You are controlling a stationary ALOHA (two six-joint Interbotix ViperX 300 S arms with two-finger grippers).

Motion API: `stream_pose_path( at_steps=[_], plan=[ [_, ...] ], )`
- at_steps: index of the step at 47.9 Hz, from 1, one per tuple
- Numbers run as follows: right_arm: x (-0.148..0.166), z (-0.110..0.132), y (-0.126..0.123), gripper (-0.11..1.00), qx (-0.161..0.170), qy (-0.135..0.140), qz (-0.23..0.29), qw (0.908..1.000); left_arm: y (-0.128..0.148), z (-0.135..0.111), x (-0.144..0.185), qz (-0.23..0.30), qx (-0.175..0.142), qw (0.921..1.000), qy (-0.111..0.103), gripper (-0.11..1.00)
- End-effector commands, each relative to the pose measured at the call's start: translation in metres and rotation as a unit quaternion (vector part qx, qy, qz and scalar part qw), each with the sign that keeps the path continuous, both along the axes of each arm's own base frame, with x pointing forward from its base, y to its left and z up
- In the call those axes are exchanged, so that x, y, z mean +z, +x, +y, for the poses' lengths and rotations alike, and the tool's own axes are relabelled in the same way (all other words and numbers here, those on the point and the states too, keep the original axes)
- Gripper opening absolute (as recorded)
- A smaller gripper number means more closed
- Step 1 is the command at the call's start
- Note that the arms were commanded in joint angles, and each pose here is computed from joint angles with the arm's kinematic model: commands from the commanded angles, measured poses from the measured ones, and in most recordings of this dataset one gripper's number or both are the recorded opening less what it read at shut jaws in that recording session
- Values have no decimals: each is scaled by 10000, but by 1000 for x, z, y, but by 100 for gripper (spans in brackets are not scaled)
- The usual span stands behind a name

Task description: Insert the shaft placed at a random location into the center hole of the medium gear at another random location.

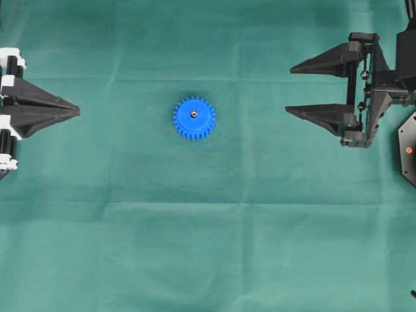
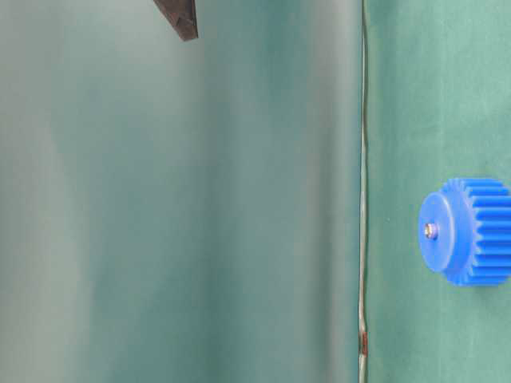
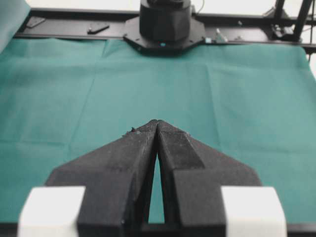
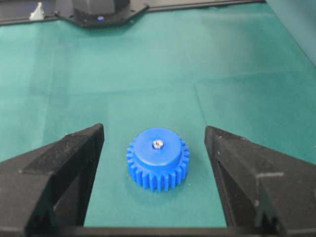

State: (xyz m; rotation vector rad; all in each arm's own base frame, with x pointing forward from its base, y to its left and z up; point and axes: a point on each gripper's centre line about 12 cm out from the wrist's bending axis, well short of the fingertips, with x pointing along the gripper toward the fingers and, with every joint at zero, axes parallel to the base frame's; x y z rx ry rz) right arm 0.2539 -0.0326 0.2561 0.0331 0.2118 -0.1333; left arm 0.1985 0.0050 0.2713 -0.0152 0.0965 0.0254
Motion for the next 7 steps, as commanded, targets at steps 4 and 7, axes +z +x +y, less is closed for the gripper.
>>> stream_pose_path(
  at_steps=[4, 7],
  plan=[
    [4, -1, 1, 83, 2, -46, -9, 10000, 2, 0, 6, -61, 6, 10000, 9, 0],
    [4, -1, 1, 83, 2, -46, -9, 10000, 2, 0, 7, -76, 6, 10000, 10, 0]
  ],
)
